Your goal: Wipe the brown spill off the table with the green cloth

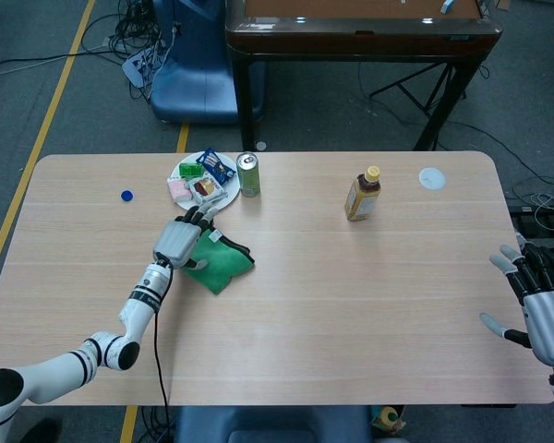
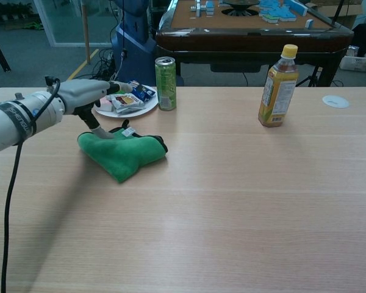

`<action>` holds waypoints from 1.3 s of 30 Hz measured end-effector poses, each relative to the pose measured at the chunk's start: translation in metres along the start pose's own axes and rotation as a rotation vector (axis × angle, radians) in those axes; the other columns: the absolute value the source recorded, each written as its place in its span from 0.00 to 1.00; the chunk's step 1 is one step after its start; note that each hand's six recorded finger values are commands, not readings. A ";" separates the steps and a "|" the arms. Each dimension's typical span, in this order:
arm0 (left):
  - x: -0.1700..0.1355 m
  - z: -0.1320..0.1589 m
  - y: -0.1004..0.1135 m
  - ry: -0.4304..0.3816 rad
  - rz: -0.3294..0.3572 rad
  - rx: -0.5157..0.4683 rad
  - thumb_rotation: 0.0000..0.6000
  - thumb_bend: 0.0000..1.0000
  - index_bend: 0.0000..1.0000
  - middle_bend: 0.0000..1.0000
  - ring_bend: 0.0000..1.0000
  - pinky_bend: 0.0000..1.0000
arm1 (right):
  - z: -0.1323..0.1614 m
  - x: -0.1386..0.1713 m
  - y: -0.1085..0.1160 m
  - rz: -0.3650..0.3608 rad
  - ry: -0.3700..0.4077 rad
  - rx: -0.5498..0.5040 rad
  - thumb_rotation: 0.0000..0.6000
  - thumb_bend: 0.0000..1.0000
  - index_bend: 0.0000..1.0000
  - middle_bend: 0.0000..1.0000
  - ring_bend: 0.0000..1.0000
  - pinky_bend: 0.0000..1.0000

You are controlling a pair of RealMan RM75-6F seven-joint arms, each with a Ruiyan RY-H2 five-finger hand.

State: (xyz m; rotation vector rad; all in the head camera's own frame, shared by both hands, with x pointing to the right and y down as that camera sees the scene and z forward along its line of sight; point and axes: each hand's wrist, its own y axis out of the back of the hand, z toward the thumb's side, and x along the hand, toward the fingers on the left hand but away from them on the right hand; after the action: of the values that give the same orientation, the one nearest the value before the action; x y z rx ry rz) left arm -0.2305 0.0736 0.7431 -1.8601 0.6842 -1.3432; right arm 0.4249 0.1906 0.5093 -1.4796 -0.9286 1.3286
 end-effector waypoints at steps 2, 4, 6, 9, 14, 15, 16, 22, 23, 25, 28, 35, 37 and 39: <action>-0.005 -0.003 0.004 0.003 0.012 -0.012 1.00 0.15 0.00 0.00 0.00 0.24 | 0.000 -0.001 -0.001 0.003 0.000 -0.001 1.00 0.18 0.21 0.17 0.06 0.02; -0.013 -0.007 0.010 0.011 0.025 -0.024 1.00 0.15 0.00 0.00 0.00 0.24 | -0.001 -0.002 -0.002 0.007 0.001 -0.001 1.00 0.18 0.21 0.17 0.06 0.02; -0.020 -0.013 0.015 0.021 0.037 -0.034 1.00 0.15 0.00 0.00 0.00 0.24 | 0.000 -0.004 -0.002 0.010 0.005 -0.001 1.00 0.18 0.21 0.17 0.06 0.02; -0.035 -0.029 0.026 0.054 0.064 -0.050 1.00 0.15 0.00 0.00 0.00 0.24 | 0.000 -0.006 -0.002 0.012 0.009 -0.002 1.00 0.18 0.21 0.17 0.06 0.02; -0.069 -0.063 0.040 0.132 0.115 -0.075 1.00 0.15 0.00 0.00 0.00 0.24 | 0.000 -0.010 -0.005 0.025 0.018 0.001 1.00 0.18 0.21 0.17 0.06 0.02; -0.076 -0.069 0.041 0.145 0.122 -0.077 1.00 0.15 0.00 0.00 0.00 0.24 | 0.000 -0.011 -0.006 0.027 0.020 0.000 1.00 0.18 0.21 0.17 0.06 0.02; -0.084 -0.074 0.042 0.159 0.130 -0.078 1.00 0.15 0.00 0.00 0.00 0.24 | 0.001 -0.012 -0.007 0.030 0.025 -0.002 1.00 0.18 0.21 0.17 0.06 0.02; -0.126 -0.096 0.049 0.223 0.162 -0.082 1.00 0.15 0.00 0.00 0.00 0.24 | 0.006 -0.020 -0.012 0.044 0.055 -0.009 1.00 0.18 0.21 0.17 0.06 0.02; -0.133 -0.098 0.050 0.232 0.165 -0.082 1.00 0.15 0.00 0.00 0.00 0.24 | 0.006 -0.021 -0.012 0.046 0.060 -0.011 1.00 0.18 0.21 0.17 0.06 0.02; -0.148 -0.106 0.053 0.256 0.177 -0.076 1.00 0.15 0.00 0.00 0.00 0.24 | 0.008 -0.023 -0.013 0.049 0.072 -0.016 1.00 0.18 0.21 0.17 0.06 0.02; -0.171 -0.116 0.057 0.289 0.196 -0.070 1.00 0.15 0.00 0.00 0.00 0.24 | 0.011 -0.026 -0.017 0.062 0.095 -0.013 1.00 0.18 0.21 0.17 0.06 0.02; -0.223 -0.134 0.060 0.366 0.250 -0.063 1.00 0.15 0.00 0.00 0.00 0.22 | 0.018 -0.029 -0.023 0.080 0.143 -0.027 1.00 0.18 0.21 0.17 0.06 0.02; -0.238 -0.138 0.060 0.387 0.269 -0.065 1.00 0.15 0.00 0.00 0.00 0.22 | 0.021 -0.029 -0.024 0.080 0.160 -0.028 1.00 0.18 0.21 0.17 0.06 0.02; -0.250 -0.140 0.061 0.400 0.284 -0.064 1.00 0.15 0.00 0.00 0.00 0.22 | 0.024 -0.029 -0.025 0.080 0.177 -0.030 1.00 0.18 0.21 0.17 0.06 0.02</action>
State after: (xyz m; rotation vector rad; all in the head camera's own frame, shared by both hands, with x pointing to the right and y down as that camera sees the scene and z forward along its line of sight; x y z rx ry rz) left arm -0.4421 0.1945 0.5801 -1.4805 1.1612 -1.5269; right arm 0.3987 0.1744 0.5419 -1.6433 -0.7857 1.2220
